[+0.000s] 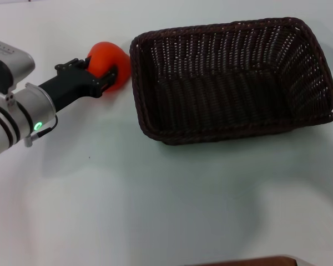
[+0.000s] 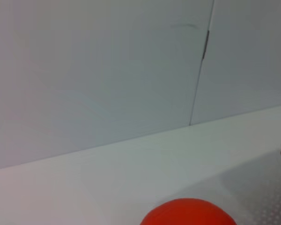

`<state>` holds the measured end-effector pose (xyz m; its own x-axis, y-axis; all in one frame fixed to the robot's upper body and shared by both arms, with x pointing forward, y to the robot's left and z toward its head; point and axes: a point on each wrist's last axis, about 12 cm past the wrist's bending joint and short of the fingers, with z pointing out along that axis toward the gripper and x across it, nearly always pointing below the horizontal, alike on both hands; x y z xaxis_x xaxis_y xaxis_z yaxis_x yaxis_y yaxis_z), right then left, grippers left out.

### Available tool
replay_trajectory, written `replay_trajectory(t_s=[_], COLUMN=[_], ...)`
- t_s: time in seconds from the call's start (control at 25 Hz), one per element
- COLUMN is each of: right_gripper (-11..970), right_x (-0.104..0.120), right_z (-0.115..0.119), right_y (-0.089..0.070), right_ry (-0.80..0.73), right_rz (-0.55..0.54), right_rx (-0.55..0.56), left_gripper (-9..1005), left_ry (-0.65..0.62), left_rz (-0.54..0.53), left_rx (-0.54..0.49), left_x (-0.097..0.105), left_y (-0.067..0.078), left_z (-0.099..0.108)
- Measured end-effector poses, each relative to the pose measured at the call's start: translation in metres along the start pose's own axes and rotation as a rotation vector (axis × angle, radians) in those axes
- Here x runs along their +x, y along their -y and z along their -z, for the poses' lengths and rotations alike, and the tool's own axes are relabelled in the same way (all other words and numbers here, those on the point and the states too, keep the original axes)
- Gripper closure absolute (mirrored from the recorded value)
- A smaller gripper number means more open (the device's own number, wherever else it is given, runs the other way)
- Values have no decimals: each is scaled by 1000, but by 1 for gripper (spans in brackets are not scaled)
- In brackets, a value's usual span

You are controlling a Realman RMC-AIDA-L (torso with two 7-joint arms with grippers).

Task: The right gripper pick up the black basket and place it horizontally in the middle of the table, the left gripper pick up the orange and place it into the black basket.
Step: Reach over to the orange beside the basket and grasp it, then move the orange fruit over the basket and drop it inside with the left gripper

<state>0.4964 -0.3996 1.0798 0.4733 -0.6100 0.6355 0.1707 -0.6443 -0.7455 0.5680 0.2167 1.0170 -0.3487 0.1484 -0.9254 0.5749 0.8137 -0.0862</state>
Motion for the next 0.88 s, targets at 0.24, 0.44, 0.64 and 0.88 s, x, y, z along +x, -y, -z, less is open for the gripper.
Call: replay_trajectory(t_s=[0.24,0.44,0.64,0.88], right_gripper=[303,303,303,303], right_x=[-3,-5,-7,-6], right_z=[13,19,16,12], right_y=[-7,-11,-11,-9], right_ry=[-119,-155,-164,-171], right_rz=[6,0,-5,5], right_rx=[4,-4,7,17], left_gripper=[509,578,600,626], left_ry=[72,136,220,443], left_rz=[20,50,92,116], left_rx=[-63,-106,-115,-27], left_x=[-2,1,1,-11], left_y=[-7,-14,-21,-19], left_z=[14,30,46,75])
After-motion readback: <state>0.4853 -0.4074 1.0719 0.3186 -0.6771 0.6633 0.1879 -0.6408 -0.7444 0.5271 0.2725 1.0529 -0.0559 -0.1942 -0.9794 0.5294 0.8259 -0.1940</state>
